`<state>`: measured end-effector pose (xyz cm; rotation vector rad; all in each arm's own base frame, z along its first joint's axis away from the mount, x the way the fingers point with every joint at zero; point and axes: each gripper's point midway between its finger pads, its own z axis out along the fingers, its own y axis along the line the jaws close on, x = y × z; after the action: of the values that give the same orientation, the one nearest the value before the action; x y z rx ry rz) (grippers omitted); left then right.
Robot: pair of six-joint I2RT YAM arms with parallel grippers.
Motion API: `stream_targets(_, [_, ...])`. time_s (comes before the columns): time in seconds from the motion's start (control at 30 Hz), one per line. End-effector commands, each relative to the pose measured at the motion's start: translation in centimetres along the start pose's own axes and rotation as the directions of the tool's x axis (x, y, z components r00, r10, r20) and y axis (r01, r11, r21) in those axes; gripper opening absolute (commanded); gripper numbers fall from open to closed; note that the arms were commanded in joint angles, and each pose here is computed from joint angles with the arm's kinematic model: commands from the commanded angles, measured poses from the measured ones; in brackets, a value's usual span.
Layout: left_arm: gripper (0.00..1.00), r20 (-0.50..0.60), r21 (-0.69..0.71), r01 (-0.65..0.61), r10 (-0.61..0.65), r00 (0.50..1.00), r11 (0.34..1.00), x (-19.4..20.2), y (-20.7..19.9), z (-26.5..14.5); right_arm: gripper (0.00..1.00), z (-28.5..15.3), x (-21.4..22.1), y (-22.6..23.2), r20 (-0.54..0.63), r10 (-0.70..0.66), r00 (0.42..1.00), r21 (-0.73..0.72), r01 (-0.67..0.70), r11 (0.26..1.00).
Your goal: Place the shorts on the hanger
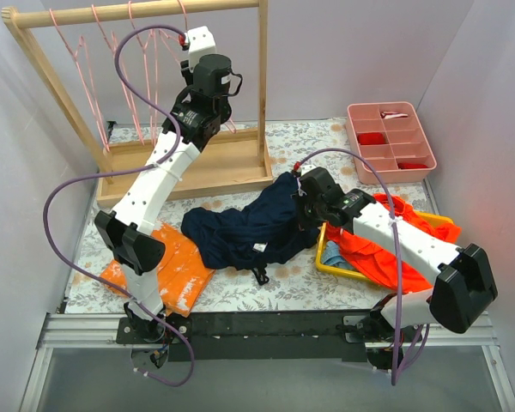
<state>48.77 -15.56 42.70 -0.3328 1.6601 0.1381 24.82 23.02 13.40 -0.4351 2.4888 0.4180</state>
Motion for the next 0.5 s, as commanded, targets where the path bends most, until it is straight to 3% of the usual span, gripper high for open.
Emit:
stream_targets(0.0, [0.28,0.026,-0.030,0.004,-0.003,1.000,1.000,-1.5,1.3,-0.5,0.01,-0.9,-1.4,0.6,0.067,0.005,0.998,-0.039,-0.002,0.999])
stream_targets(0.1, [0.23,0.017,-0.037,-0.003,0.003,1.000,0.999,-1.2,1.8,-0.4,0.01,-1.0,-1.4,0.6,0.069,0.003,0.998,-0.042,0.000,0.999])
stream_targets(0.4, [0.22,-0.002,-0.025,0.001,-0.001,1.000,1.000,-1.1,2.8,0.0,0.01,-1.0,-1.3,0.7,0.070,0.002,0.998,-0.048,0.002,0.999])
stream_targets(0.47, [0.15,0.000,-0.020,0.002,-0.002,1.000,1.000,-1.4,2.9,-0.3,0.01,-1.0,-1.3,0.7,0.068,0.002,0.998,-0.049,0.002,0.999])
